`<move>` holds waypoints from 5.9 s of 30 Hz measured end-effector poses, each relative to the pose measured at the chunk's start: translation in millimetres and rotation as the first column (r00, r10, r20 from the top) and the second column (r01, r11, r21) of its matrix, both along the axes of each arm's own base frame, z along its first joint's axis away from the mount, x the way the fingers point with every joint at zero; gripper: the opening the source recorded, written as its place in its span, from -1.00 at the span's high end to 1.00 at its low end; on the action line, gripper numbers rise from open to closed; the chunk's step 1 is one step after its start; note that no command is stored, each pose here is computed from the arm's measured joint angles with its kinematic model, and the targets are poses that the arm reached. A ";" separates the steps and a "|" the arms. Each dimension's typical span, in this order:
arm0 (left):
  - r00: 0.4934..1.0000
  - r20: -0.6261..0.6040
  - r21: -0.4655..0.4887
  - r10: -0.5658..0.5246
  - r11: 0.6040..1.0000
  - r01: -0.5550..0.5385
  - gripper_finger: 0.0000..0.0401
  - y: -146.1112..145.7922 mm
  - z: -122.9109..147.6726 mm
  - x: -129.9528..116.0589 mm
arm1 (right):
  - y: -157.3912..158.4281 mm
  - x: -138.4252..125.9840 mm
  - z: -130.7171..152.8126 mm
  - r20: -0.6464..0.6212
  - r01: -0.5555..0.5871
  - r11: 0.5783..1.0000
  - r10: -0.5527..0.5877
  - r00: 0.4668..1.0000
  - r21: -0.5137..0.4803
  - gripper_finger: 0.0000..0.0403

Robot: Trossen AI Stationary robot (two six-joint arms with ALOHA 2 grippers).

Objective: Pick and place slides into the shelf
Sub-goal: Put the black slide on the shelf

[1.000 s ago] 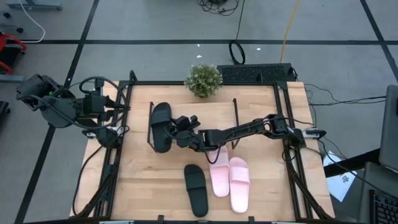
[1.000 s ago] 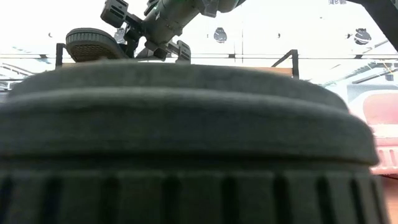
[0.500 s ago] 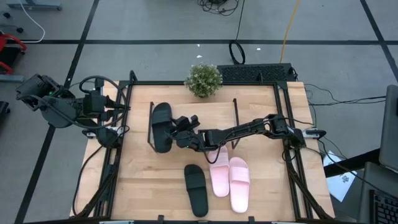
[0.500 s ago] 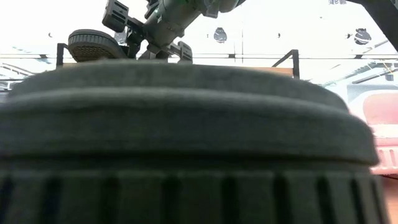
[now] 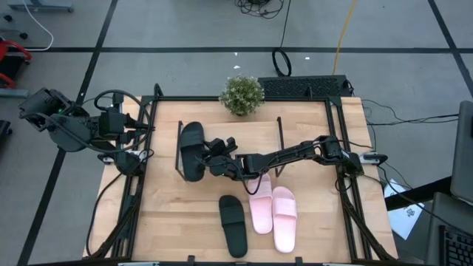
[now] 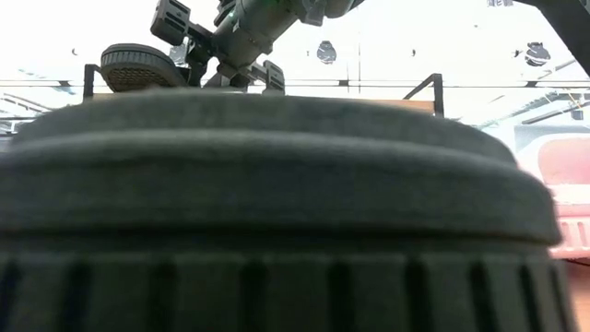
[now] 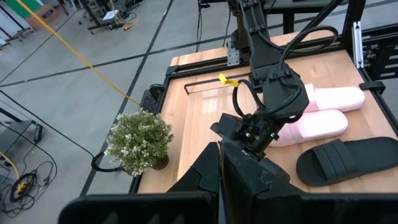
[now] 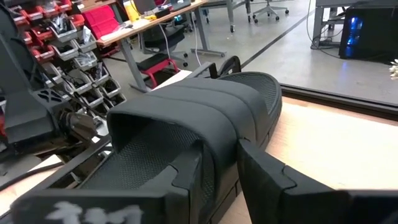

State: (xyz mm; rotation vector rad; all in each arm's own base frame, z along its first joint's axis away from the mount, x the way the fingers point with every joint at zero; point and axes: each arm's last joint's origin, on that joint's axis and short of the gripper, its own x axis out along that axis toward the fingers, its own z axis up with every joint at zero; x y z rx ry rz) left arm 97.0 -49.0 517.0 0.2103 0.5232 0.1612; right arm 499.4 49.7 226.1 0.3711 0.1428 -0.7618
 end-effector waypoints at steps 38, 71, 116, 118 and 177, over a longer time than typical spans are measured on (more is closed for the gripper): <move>1.000 0.002 -0.007 0.005 1.000 -0.005 0.90 0.1 0.0 -0.1 | 4.1 -7.4 13.1 -0.022 -0.010 1.000 0.010 1.000 -0.003 0.56; 1.000 0.000 0.009 -0.001 1.000 0.001 0.90 0.2 0.1 -0.1 | 3.5 -7.5 16.9 -0.007 -0.076 0.996 0.076 0.997 0.047 0.23; 0.940 -0.319 -0.197 -0.125 0.978 0.064 0.90 -127.1 -64.8 102.6 | 39.3 -196.1 173.3 -0.474 -0.290 0.948 0.199 0.858 -0.128 0.42; 0.946 -0.302 -0.214 -0.118 0.975 0.054 0.90 -140.1 -73.0 118.4 | 36.8 -204.2 175.4 -0.479 -0.302 0.943 0.204 0.854 -0.137 0.42; 0.813 -0.567 -0.296 0.133 0.888 -0.352 0.38 -202.7 -254.4 273.2 | 34.2 -296.0 142.3 -0.098 -0.535 0.792 0.532 0.841 -0.294 0.42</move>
